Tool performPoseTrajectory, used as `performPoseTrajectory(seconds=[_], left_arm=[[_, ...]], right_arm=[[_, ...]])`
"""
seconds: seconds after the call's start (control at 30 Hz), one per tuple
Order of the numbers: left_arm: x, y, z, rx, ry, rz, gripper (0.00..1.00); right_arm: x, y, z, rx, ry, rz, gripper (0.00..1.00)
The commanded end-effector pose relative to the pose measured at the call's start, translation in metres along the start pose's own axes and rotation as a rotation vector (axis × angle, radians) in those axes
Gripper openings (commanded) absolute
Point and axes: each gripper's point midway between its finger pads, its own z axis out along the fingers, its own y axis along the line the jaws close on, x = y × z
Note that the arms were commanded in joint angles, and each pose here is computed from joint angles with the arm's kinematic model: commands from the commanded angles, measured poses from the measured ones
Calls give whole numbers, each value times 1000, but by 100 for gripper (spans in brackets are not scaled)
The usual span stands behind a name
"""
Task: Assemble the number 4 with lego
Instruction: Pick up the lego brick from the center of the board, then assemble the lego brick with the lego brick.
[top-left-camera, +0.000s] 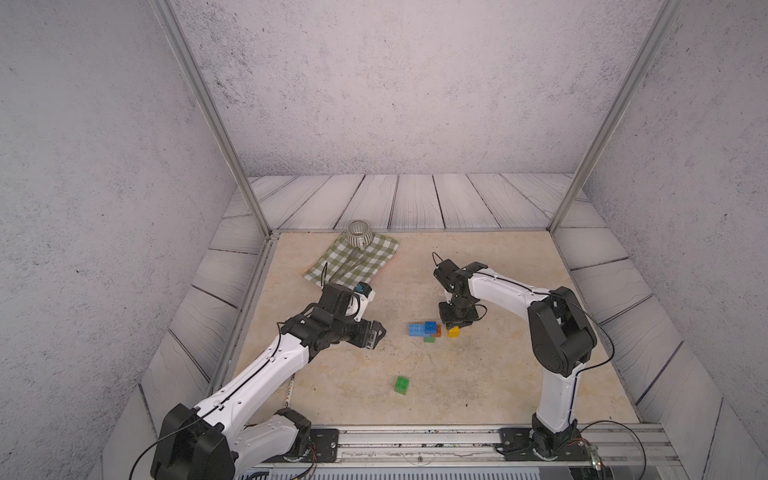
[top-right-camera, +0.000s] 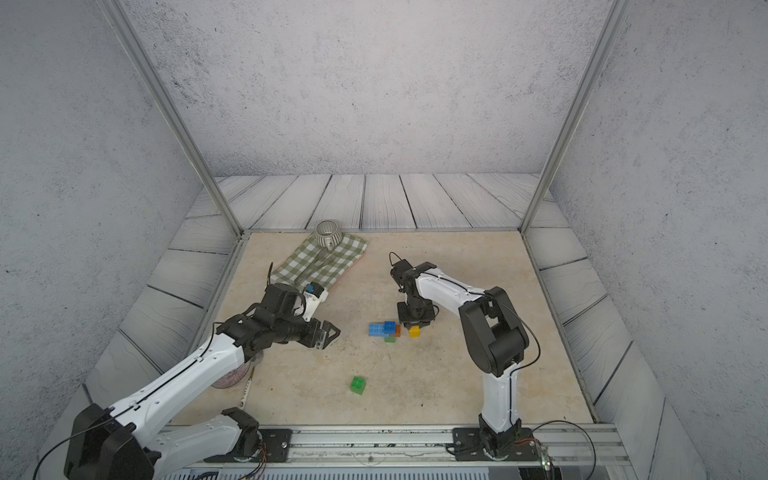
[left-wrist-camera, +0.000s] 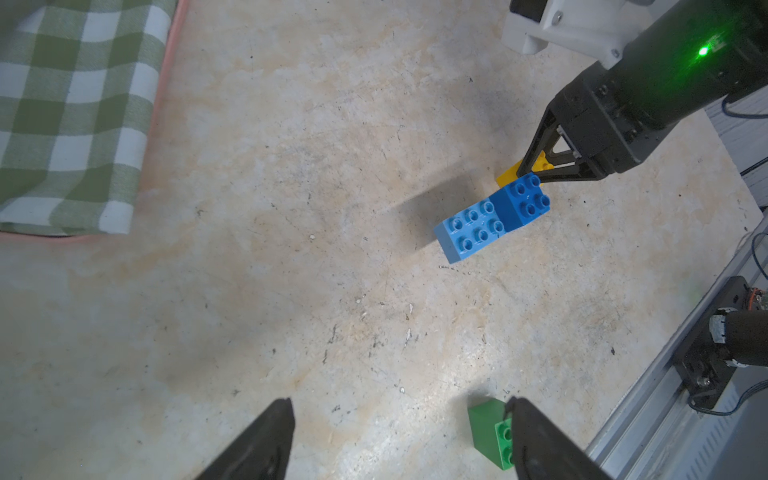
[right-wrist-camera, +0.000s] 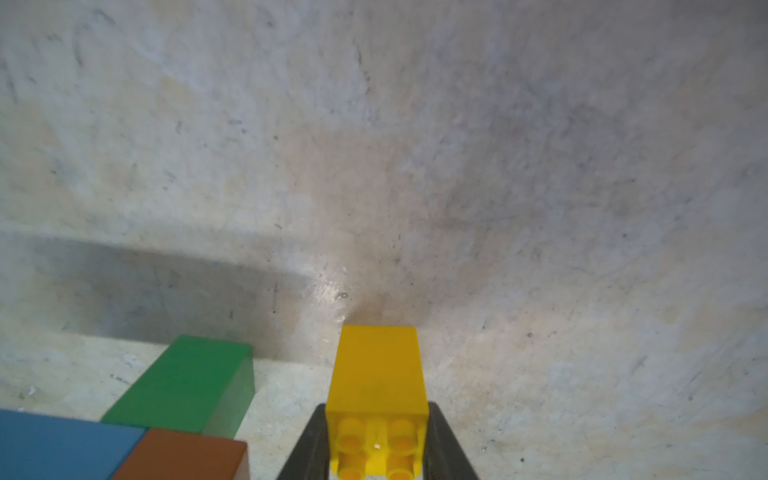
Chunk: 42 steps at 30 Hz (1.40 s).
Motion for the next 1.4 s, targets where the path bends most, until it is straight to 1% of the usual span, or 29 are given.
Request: performPoseTrajectory(seconds=[0.0,0.1,0.17,0.23,0.37,0.57,0.8,0.87,0.97,1.03,1.37], left_arm=[[1,3,-2,-12,-10,-7,84],[1,4,-3,-15,-12,-11,84],[1,4,-4,-17,-16,-11,84],[0,4,-5,-20,-19,-11,84],[-1,5,-6,-25,-23,-12,84],[-1,6,-6,-34,-24,-14,84],[-2,8,-6,-42,-25,-17,84],[-1,8,-6,-42,-24,-18,84],[-2,9,-6,-44,-24,-18,84],[-2,9,-6,-44,-25,-19,84],[-1,10,-7,-48,-27,-22,84]], right_arm=[[10,-10,-14,38,12,40,27],[15,-13,-35,39,11,89,23],[19,-13,-50,35,6,127,16],[22,-12,-65,16,-4,157,14],[23,-3,-91,-49,-31,204,14],[23,17,-113,-89,-61,208,14],[19,47,-120,-99,-83,181,15],[18,56,-121,-80,-94,151,15],[20,65,-119,-38,-78,121,15],[18,67,-116,-11,-72,112,15],[14,74,-100,7,-50,80,14]])
